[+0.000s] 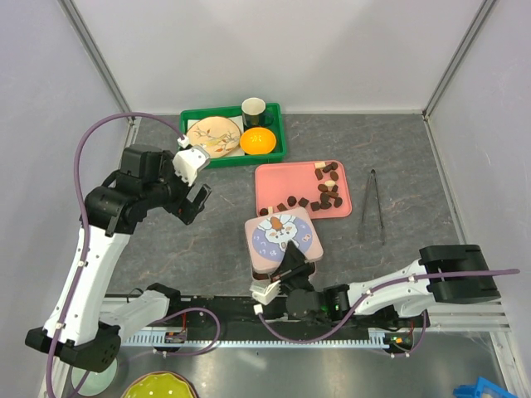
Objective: Pack the chocolate
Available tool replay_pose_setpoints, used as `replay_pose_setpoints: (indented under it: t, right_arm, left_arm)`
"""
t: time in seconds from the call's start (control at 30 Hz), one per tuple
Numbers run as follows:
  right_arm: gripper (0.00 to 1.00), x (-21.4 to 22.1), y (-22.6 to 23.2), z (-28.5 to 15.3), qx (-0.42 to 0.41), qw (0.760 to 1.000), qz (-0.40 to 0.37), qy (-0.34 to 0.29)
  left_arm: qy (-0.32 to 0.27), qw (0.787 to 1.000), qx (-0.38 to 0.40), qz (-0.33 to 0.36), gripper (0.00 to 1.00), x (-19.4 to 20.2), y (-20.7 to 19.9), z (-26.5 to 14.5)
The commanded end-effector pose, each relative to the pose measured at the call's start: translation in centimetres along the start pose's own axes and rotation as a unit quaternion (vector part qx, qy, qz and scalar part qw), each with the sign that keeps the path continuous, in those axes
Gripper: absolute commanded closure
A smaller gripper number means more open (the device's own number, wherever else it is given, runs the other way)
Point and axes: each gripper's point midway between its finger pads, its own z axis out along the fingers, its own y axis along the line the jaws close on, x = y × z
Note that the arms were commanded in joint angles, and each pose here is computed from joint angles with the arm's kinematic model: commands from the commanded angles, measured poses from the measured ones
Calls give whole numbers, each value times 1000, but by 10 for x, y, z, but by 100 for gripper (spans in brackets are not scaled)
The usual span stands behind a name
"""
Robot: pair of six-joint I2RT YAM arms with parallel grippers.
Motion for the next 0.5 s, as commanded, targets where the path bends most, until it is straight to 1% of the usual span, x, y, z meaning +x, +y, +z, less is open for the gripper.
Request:
replay_pose_setpoints:
  t: [0.0, 0.03, 0.07, 0.1, 0.13, 0.17, 0.3, 0.47]
  right_arm:
    - [90, -18, 6, -3, -16, 999, 38, -8]
    - [89, -18, 12, -5, -28, 999, 24, -8]
    - [87, -20, 16, -5, -37, 999, 23, -10]
    - [86, -23, 19, -5, -45, 998, 41, -13]
    - [83, -22, 24, -6, -54, 998, 33, -12]
    - [83, -21, 28, -6, -61, 998, 33, -10]
    - [77, -23, 37, -7, -77, 996, 34, -12]
    - [70, -21, 51, -9, -94, 995, 36, 3]
  left_arm:
    - [-43, 999, 4, -27, 1, -16, -3, -3]
    - [-46, 999, 5, -28, 1, -17, -4, -4]
    - [-48, 998, 5, -29, 1, -18, -4, -5]
    - [-49, 998, 6, -30, 2, -19, -4, -5]
    - [-51, 998, 5, -33, 2, -19, -4, -6]
    - [-53, 998, 5, -33, 1, -20, -5, -7]
    - [-57, 998, 7, -34, 2, -21, -6, -8]
    - [-61, 998, 5, -32, 2, -23, -5, -13]
